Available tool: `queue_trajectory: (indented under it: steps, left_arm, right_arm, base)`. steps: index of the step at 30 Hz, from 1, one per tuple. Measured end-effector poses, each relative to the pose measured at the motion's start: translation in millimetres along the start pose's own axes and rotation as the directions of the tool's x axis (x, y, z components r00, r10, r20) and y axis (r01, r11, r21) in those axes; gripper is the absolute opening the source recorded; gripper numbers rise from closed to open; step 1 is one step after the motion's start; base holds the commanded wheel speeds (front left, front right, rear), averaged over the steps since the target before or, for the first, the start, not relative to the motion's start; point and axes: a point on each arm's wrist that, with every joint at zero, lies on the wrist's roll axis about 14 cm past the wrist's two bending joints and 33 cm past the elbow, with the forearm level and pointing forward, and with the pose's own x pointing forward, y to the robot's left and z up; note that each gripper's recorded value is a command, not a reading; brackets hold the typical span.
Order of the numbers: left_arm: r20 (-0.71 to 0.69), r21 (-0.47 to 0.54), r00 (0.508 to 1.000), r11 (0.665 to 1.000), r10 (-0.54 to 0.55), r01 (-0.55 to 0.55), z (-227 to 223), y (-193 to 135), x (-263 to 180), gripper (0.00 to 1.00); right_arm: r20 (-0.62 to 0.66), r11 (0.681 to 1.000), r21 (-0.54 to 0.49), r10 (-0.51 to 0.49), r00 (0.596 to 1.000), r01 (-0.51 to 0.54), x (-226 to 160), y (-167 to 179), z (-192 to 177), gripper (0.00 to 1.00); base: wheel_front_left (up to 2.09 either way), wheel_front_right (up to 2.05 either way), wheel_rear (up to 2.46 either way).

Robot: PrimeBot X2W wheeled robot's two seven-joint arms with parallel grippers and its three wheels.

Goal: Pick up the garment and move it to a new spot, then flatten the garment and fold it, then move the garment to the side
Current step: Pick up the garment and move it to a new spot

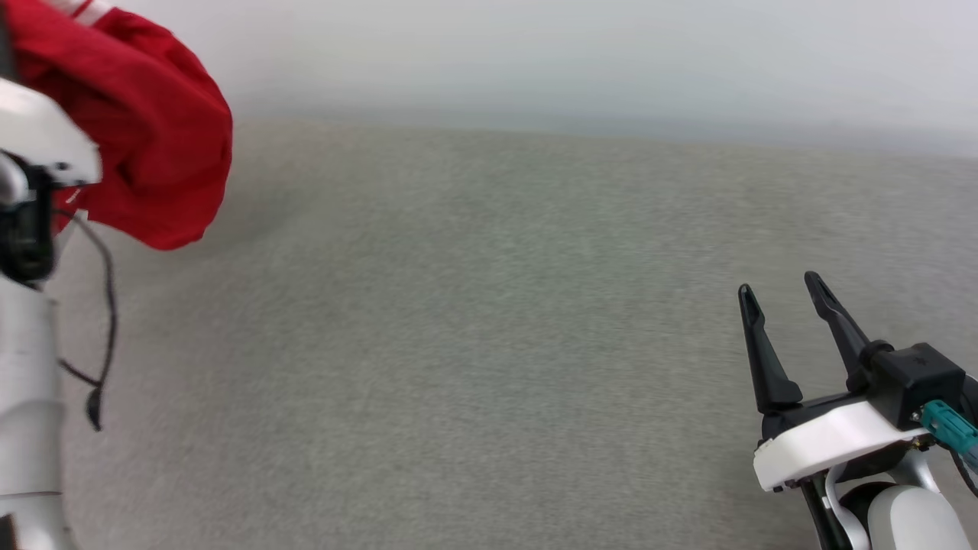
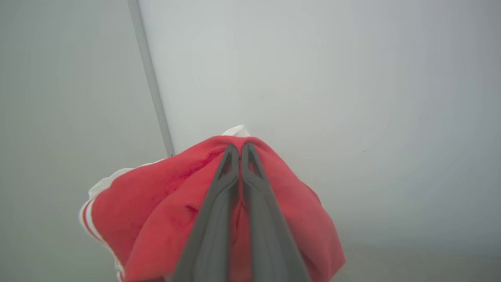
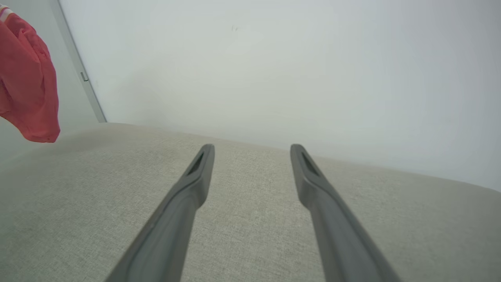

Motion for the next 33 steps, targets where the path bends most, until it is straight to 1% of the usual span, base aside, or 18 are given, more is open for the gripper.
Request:
queue_trajectory:
  steps: [3, 5, 6, 8, 10, 14, 17, 18, 21, 23, 24, 26, 27, 29, 31, 32, 33]
  left_arm:
    - [0.049, -0.038, 0.994, 0.995, -0.095, 0.097, 9, -46, 4, 0.00]
    - [0.075, -0.064, 0.983, 0.982, -0.170, 0.175, 13, -83, 5, 0.00]
    - [0.089, -0.077, 0.974, 0.973, -0.209, 0.216, 16, -102, 5, 0.00]
    - [0.102, -0.104, 0.948, 0.944, -0.302, 0.312, 17, -147, 2, 0.00]
    - [0.129, -0.136, 0.913, 0.905, -0.387, 0.402, 20, -191, -6, 0.00]
    - [0.168, -0.169, 0.821, 0.804, -0.546, 0.570, 23, -270, -30, 0.00]
    - [0.175, -0.193, 0.750, 0.725, -0.638, 0.662, 15, -315, -53, 0.00]
    - [0.167, -0.198, 0.731, 0.704, -0.662, 0.682, 7, -326, -62, 0.00]
    - [0.110, -0.230, 0.690, 0.657, -0.715, 0.718, -27, -345, -86, 0.00]
    - [0.045, -0.263, 0.666, 0.634, -0.745, 0.727, -59, -351, -107, 0.00]
    - [-0.004, -0.290, 0.656, 0.629, -0.755, 0.721, -79, -351, -119, 0.00]
    - [-0.133, -0.322, 0.636, 0.640, -0.760, 0.698, -123, -345, -146, 0.00]
    - [-0.184, -0.335, 0.634, 0.654, -0.752, 0.679, -141, -338, -157, 0.00]
    - [-0.278, -0.350, 0.606, 0.666, -0.745, 0.658, -169, -329, -182, 0.00]
    - [-0.359, -0.378, 0.588, 0.688, -0.725, 0.619, -193, -318, -205, 0.00]
    - [-0.399, -0.381, 0.570, 0.695, -0.718, 0.610, -204, -314, -216, 0.00]
    - [-0.426, -0.382, 0.557, 0.699, -0.713, 0.604, -211, -310, -225, 0.07]
  right_arm:
    - [0.008, 0.999, -0.007, -0.045, 0.999, 0.045, -12, -12, 6, 1.00]
    - [0.008, 0.997, -0.013, -0.079, 0.997, 0.079, -22, -22, 9, 1.00]
    - [0.008, 0.995, -0.015, -0.094, 0.996, 0.094, -27, -26, 10, 1.00]
    - [0.018, 0.990, -0.026, -0.135, 0.991, 0.136, -36, -38, 15, 1.00]
    - [0.017, 0.984, -0.031, -0.173, 0.985, 0.174, -46, -49, 17, 1.00]
    - [0.019, 0.968, -0.039, -0.246, 0.969, 0.247, -64, -69, 20, 1.00]
    - [0.014, 0.956, -0.043, -0.290, 0.957, 0.290, -76, -81, 19, 1.00]
    - [0.008, 0.953, -0.044, -0.301, 0.954, 0.301, -78, -84, 17, 1.00]
    - [-0.006, 0.945, -0.042, -0.326, 0.945, 0.326, -82, -92, 12, 1.00]
    - [-0.014, 0.940, -0.041, -0.338, 0.941, 0.338, -82, -97, 8, 1.00]
    - [-0.018, 0.940, -0.040, -0.341, 0.940, 0.340, -82, -98, 6, 1.00]
    - [-0.025, 0.939, -0.034, -0.344, 0.939, 0.343, -80, -100, 3, 1.00]
    - [-0.028, 0.939, -0.033, -0.343, 0.939, 0.342, -79, -100, 1, 1.00]
    - [-0.032, 0.942, -0.028, -0.335, 0.942, 0.335, -75, -98, -1, 1.00]
    - [-0.040, 0.947, -0.021, -0.320, 0.946, 0.320, -70, -94, -5, 1.00]
    - [-0.042, 0.948, -0.020, -0.317, 0.948, 0.316, -68, -94, -6, 1.00]
    - [-0.043, 0.950, -0.019, -0.311, 0.949, 0.311, -66, -92, -7, 1.00]
  base:
    - [0.00, 0.00, 0.00]
    - [0.00, 0.00, 0.00]
    - [0.00, 0.00, 0.00]
    - [0.00, 0.00, 0.00]
    - [0.00, 0.00, 0.00]
    - [0.00, 0.00, 0.00]
    - [0.00, 0.00, 0.00]
    - [0.00, 0.00, 0.00]
    - [0.00, 0.00, 0.00]
    - [0.00, 0.00, 0.00]
    - [0.00, 0.00, 0.00]
    - [0.00, 0.00, 0.00]
    - [0.00, 0.00, 0.00]
    - [0.00, 0.00, 0.00]
    - [0.00, 0.00, 0.00]
    - [0.00, 0.00, 0.00]
    - [0.00, 0.00, 0.00]
